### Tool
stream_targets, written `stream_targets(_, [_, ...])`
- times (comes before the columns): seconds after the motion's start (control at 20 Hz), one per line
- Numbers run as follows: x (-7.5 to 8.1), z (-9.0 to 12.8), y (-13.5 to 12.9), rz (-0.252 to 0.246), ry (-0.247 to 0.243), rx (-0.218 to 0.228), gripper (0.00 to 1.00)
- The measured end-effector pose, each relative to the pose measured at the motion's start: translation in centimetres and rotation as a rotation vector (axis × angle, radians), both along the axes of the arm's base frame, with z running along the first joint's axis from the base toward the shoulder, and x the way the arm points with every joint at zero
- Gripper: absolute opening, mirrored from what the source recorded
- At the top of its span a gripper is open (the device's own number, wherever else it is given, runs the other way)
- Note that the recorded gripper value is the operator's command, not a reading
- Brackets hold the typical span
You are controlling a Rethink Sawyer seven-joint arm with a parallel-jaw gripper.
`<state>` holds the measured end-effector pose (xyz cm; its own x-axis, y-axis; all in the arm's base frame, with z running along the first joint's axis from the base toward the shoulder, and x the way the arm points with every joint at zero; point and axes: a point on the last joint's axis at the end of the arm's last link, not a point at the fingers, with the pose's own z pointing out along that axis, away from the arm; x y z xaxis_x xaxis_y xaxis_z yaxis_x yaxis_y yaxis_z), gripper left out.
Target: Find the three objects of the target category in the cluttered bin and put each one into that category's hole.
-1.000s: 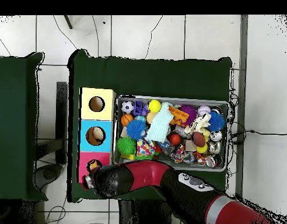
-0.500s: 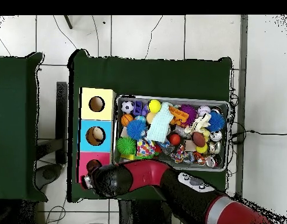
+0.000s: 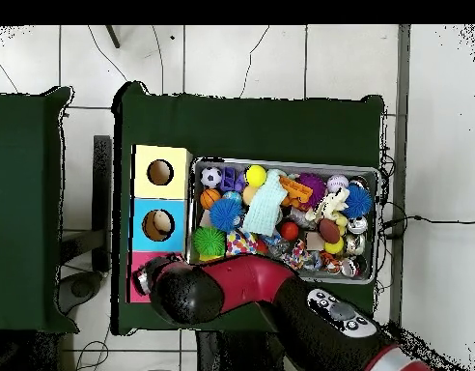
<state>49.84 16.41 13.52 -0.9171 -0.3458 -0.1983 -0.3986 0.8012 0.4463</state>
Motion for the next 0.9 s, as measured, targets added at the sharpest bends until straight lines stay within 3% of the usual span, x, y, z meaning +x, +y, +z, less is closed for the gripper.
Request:
stream_targets(0.3, [1.1,-0.3,-1.7,-0.011,-0.038,-0.041,0.0])
stream_targets(0.55, [2.1,-3.5,-4.9,0.012,-0.06,-0.1,0.0])
stream_targets(0.9, [3.1,-6.9,-9.4,0.034,-0.046,-0.131,0.0])
